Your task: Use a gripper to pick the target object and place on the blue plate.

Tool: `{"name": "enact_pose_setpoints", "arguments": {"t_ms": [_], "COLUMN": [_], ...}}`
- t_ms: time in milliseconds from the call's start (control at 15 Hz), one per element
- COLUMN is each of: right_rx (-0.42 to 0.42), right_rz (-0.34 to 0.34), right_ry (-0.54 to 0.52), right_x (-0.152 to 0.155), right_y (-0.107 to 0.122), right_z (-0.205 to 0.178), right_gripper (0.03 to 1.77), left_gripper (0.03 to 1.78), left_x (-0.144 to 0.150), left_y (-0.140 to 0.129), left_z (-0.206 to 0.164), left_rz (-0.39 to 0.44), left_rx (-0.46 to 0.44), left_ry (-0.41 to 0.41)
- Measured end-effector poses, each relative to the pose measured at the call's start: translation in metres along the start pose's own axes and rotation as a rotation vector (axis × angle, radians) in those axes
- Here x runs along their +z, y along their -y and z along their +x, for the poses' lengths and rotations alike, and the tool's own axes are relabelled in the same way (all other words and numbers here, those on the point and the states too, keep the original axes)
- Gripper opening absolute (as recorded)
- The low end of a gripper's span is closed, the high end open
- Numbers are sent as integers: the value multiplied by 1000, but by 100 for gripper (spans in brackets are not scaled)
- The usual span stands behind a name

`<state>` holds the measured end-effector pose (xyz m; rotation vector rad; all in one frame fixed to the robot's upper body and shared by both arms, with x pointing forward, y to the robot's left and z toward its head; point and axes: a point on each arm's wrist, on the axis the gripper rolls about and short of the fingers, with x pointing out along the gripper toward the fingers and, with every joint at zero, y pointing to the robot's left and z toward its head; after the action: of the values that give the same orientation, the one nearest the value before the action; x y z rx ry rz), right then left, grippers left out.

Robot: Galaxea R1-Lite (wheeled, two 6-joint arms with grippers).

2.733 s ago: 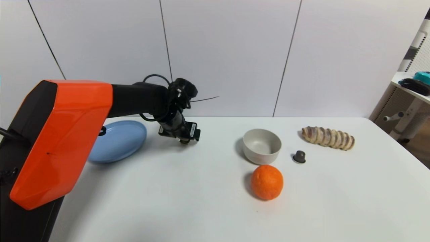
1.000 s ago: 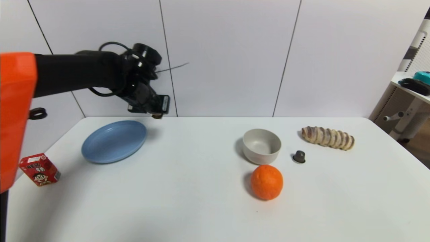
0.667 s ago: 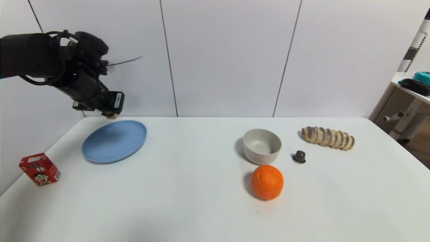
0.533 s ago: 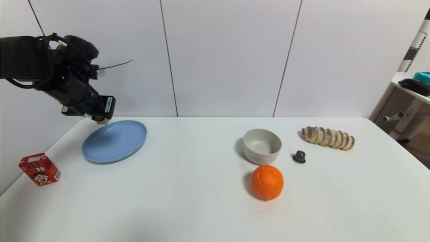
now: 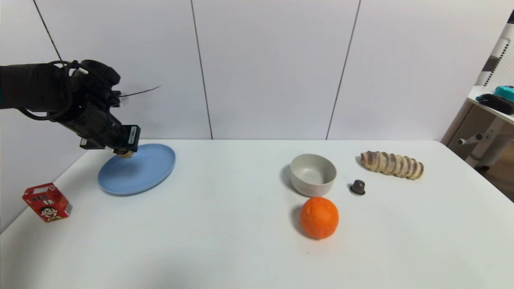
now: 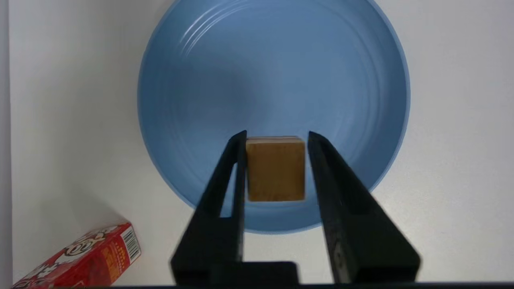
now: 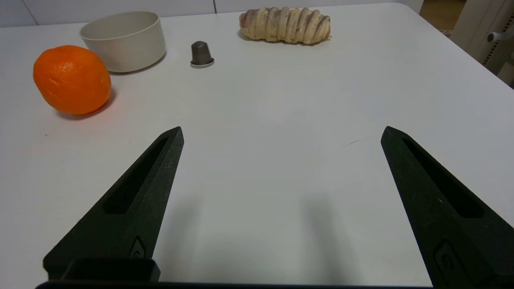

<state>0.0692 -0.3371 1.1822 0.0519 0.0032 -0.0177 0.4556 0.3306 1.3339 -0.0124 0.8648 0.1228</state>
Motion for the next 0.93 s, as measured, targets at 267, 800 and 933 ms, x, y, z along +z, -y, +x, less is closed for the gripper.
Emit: {"name": "enact_pose_setpoints", "arguments": {"t_ms": [267,800,933], "right_rx": [0,0,0], "right_rz": [0,0,0], "right_ry": [0,0,0], "right_x": [0,0,0], "right_y": [0,0,0], "right_z": [0,0,0], "right_gripper": [170,170,170], "left_gripper": [107,147,153], "left_x": [0,11,1], "left_y": [1,-7,-14], "left_z": [6,-75,-128], "left_rz": [8,27,52], "left_rx": [1,-14,-14], "left_ry": [-10,223,333]}}
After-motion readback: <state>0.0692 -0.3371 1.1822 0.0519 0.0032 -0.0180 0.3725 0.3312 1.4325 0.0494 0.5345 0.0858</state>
